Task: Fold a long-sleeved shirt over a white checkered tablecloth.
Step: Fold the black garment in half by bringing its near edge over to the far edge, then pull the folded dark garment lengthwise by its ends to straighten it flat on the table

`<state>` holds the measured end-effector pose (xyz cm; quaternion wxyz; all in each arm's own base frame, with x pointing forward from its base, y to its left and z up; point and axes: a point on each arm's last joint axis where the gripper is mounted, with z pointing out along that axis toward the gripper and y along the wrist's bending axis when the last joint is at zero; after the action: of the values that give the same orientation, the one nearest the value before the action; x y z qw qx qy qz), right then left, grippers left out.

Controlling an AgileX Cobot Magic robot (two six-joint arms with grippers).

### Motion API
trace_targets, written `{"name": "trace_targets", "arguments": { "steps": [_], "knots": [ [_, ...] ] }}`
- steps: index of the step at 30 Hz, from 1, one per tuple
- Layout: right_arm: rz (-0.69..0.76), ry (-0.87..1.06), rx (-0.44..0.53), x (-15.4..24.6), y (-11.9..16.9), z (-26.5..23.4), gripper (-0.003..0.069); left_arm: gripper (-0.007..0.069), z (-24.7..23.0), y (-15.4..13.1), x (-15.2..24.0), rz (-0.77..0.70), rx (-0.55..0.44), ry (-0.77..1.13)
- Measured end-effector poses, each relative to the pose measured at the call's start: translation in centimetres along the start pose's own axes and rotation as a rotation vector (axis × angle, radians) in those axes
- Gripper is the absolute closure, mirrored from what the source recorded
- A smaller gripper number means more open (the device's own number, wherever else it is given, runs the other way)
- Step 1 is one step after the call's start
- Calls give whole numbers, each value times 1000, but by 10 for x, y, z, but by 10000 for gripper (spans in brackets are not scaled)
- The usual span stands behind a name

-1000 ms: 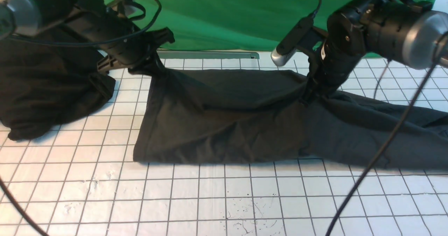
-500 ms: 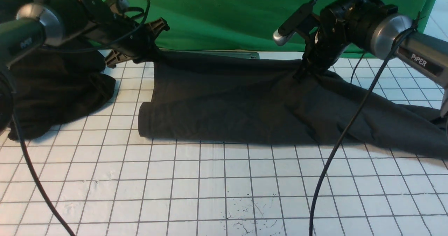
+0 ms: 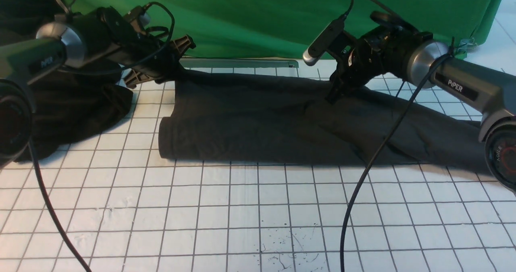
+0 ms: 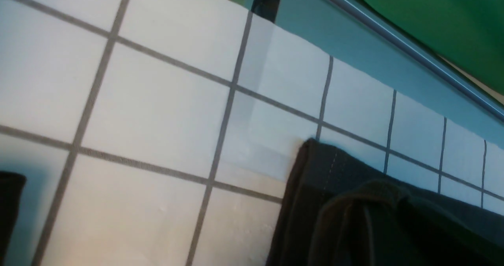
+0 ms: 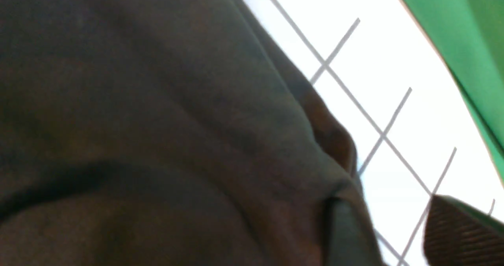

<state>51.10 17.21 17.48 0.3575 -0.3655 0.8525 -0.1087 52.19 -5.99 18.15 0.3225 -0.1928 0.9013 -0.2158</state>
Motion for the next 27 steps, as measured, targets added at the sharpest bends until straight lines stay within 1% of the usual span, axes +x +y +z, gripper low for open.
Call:
{"name": "trace_targets", "arguments": {
  "steps": [2, 3, 6, 7, 9, 11, 13, 14, 15, 17, 19, 20, 21, 22, 24, 25, 26, 27],
  "knots": [
    [4, 31, -3, 0, -3, -7, 273, 505, -1, -1, 0, 3, -1, 12],
    [6, 48, -5, 0, -4, -11, 261, 469, -2, -1, -1, 6, -1, 17],
    [12, 78, -2, -3, -10, -24, 253, 404, -5, -2, -3, 11, -4, 42],
    [20, 97, 6, -7, -18, -39, 256, 335, -10, -4, -10, 21, -1, 52],
    [34, 105, 19, -12, -29, -59, 273, 270, -18, -7, -18, 50, 5, 65],
    [58, 111, 47, -21, -48, -99, 336, 197, -33, -14, -31, 111, 21, 86],
    [87, 157, 58, -20, -63, -131, 435, 158, -47, -23, -40, 153, 37, 101],
    [106, 189, 61, -18, -70, -149, 517, 149, -53, -26, -43, 164, 41, 113],
    [128, 215, 66, -13, -78, -164, 575, 146, -60, -30, -45, 176, 44, 131],
    [176, 228, 77, -5, -93, -187, 622, 150, -68, -35, -47, 202, 53, 159],
    [257, 250, 87, 12, -109, -207, 652, 185, -78, -42, -48, 231, 63, 193],
    [356, 261, 101, 31, -125, -224, 659, 228, -83, -44, -48, 252, 66, 219],
    [380, 266, 102, 37, -128, -227, 659, 242, -84, -45, -47, 257, 67, 227],
    [446, 300, 101, 58, -138, -233, 662, 291, -87, -46, -47, 272, 69, 242],
    [536, 341, 87, 85, -146, -239, 663, 364, -89, -46, -46, 296, 71, 256],
    [596, 376, 75, 105, -150, -242, 664, 393, -89, -46, -46, 303, 71, 261],
    [694, 434, 56, 139, -155, -243, 664, 469, -90, -47, -46, 315, 73, 264],
    [750, 449, 41, 155, -156, -242, 664, 514, -90, -47, -46, 315, 73, 264]
  ]
}}
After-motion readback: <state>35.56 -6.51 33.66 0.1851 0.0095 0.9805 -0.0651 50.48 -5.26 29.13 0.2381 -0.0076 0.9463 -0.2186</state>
